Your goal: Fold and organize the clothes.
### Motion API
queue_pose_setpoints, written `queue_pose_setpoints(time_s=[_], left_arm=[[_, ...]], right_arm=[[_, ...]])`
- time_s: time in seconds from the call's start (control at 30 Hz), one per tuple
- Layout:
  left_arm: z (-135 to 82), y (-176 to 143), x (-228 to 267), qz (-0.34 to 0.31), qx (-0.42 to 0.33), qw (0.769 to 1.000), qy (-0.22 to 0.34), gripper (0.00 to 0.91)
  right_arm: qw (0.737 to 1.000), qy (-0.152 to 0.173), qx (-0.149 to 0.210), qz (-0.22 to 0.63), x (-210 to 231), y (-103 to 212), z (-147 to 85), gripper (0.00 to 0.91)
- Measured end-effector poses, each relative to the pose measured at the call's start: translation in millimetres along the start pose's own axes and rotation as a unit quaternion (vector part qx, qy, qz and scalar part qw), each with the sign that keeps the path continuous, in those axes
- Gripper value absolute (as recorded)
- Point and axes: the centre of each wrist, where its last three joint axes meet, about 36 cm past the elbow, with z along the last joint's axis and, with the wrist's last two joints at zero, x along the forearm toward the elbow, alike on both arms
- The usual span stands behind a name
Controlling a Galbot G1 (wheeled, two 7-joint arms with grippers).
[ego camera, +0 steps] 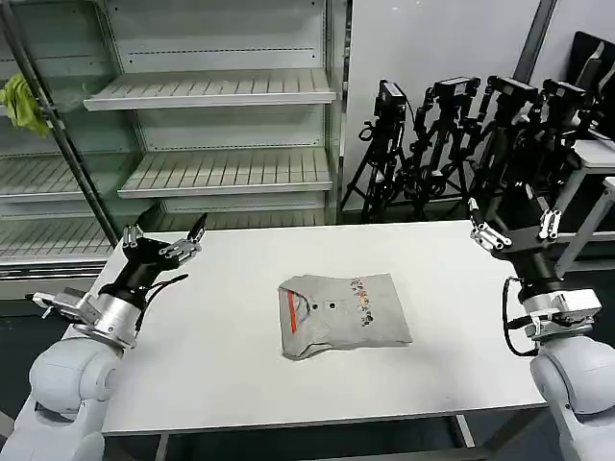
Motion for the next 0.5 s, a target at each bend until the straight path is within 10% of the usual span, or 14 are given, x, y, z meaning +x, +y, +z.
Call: queue_pose_setpoints(time_s=[0.5], left_arm=[[0.0, 0.2, 2.5, 0.001, 0.003, 1.000, 0.000, 0.907]], right_arm=[[1.000, 0.004, 0.004, 0.002, -2.7, -0.1, 1.4, 0.907]])
